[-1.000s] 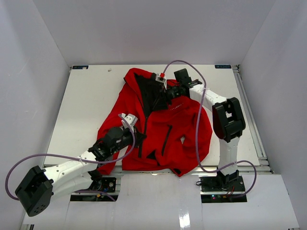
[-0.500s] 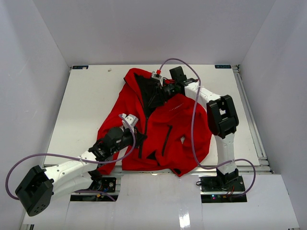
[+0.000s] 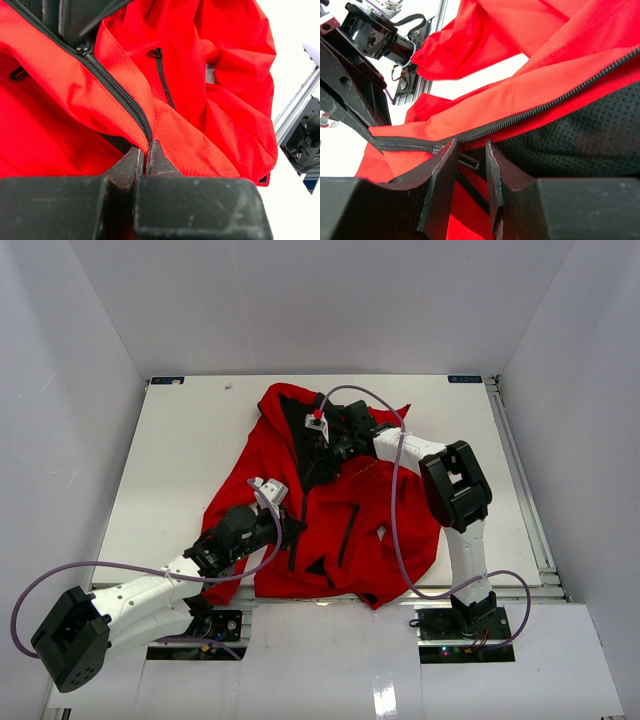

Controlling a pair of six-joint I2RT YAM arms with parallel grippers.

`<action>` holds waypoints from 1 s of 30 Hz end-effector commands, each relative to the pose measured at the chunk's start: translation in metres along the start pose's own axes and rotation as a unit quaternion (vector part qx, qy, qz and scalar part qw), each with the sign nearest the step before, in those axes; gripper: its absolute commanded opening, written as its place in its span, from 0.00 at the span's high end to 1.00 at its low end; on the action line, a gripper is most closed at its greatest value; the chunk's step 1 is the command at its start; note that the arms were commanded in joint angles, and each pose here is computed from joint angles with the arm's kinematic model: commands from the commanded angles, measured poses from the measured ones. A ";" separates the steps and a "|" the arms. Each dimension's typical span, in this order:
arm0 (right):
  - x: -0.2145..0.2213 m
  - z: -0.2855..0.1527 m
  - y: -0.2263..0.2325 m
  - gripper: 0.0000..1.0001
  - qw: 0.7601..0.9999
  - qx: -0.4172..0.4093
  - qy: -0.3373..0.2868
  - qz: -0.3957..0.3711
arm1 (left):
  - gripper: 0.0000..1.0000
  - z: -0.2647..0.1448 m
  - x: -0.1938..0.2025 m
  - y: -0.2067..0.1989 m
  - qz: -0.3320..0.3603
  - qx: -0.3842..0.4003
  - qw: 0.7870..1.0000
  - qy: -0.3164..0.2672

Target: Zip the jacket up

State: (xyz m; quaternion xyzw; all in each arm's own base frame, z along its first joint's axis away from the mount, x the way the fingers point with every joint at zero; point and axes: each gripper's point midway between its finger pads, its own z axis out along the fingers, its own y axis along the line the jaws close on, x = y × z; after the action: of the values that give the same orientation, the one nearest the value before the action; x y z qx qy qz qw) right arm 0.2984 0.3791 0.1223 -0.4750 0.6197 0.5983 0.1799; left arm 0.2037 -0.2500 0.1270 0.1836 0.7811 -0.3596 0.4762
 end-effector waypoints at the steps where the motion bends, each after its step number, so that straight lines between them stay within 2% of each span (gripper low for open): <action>1: -0.028 -0.008 0.029 0.64 0.998 -0.024 -0.019 -0.052 | 1.00 -0.002 -0.005 -0.006 0.009 0.015 1.000 -0.012; 7: -0.036 -0.010 0.041 0.61 0.997 -0.045 -0.026 -0.053 | 1.00 -0.003 0.002 -0.003 0.008 0.011 1.000 -0.002; 18: -0.030 -0.010 0.046 0.63 0.997 -0.064 -0.025 -0.036 | 1.00 -0.002 0.008 -0.001 0.004 0.007 1.000 0.008; 21: -0.029 -0.010 0.042 0.63 0.998 -0.052 -0.023 -0.030 | 1.00 -0.002 0.008 -0.001 0.004 0.006 1.000 0.007; 24: -0.030 -0.011 0.034 0.57 0.999 -0.031 -0.021 -0.027 | 1.00 -0.003 0.008 -0.001 0.005 0.007 1.000 0.006; 30: -0.028 -0.011 0.015 0.57 1.000 -0.021 -0.010 0.000 | 1.00 -0.003 0.008 -0.001 0.006 0.007 1.000 0.006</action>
State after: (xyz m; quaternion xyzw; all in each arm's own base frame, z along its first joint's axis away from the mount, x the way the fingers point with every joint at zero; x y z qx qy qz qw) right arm 0.2916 0.3760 0.1550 -0.4779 0.5946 0.6203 0.1823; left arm 0.2011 -0.2480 0.1196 0.1851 0.7860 -0.3567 0.4698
